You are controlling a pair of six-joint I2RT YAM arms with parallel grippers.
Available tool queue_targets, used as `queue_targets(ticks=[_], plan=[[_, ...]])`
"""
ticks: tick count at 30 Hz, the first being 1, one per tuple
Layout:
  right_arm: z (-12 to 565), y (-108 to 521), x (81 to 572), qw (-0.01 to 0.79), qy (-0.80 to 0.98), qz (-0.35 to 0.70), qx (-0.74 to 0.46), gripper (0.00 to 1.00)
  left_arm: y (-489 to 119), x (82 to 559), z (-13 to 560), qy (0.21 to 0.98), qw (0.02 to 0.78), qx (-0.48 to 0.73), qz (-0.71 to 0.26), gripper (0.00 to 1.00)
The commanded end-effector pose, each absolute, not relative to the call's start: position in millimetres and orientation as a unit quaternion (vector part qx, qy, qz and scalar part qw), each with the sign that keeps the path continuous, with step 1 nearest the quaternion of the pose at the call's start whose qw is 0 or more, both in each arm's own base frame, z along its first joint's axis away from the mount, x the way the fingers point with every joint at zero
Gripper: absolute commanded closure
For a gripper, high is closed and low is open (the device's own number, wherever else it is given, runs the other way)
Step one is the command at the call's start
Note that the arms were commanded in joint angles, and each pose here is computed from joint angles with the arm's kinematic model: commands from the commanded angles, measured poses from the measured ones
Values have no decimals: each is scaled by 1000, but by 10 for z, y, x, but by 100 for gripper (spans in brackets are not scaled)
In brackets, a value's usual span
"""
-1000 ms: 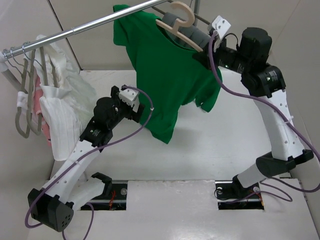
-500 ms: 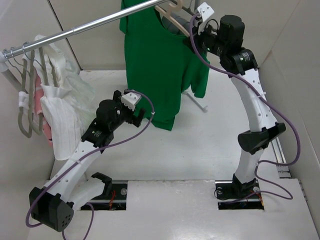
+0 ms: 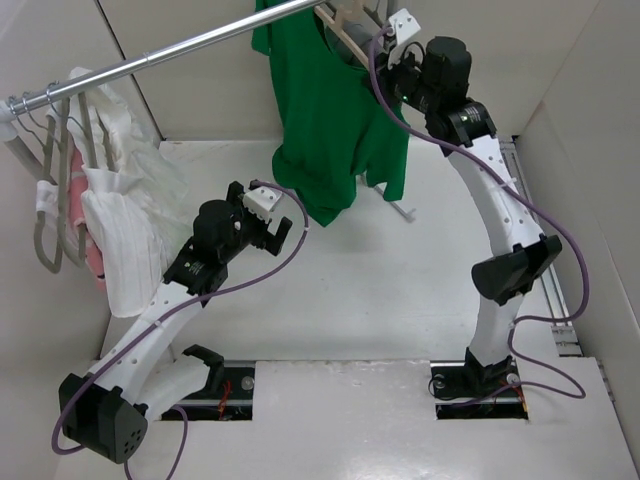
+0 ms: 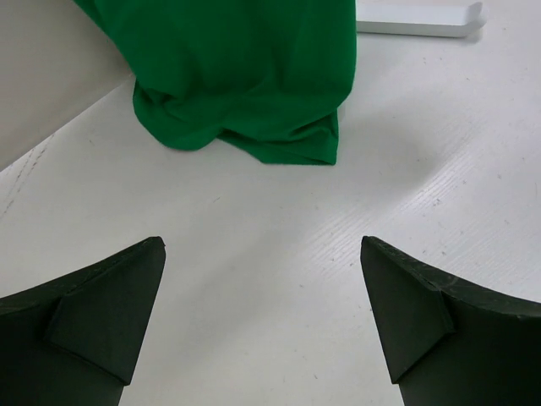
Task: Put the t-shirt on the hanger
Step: Hang the hanger with tshirt onto the clothesline
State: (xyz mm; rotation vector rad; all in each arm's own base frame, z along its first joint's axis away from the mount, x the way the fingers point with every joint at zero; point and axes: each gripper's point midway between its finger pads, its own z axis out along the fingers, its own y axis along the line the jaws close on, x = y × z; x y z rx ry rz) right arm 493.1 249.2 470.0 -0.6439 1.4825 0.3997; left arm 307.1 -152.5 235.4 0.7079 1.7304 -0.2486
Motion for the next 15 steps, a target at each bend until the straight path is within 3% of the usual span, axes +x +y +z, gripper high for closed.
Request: queue_targets(ticks=[1, 4, 6, 9, 10, 12, 15], plan=[[4686, 2538, 5046, 689, 651, 176, -266, 100, -1556, 3071, 2427, 728, 602, 309, -111, 0], [4623, 2567, 4984, 681, 656, 179, -270, 98, -1570, 3063, 2427, 727, 602, 311, -115, 0], [4630, 2558, 4903, 680, 654, 184, -275, 89, -1570, 3063, 2427, 727, 602, 311, -115, 0], [4697, 2531, 4727, 688, 640, 174, -295, 61, -1581, 3048, 2384, 728, 597, 314, -118, 0], [4718, 2558, 4645, 688, 636, 172, -304, 47, -1597, 3038, 2384, 727, 597, 317, -122, 0], [4743, 2512, 4539, 692, 633, 156, -310, 0, -1593, 3028, 2295, 731, 591, 318, -122, 0], [4789, 2338, 4278, 697, 640, 108, -305, 0, -1589, 2979, 2033, 742, 574, 323, -126, 0]])
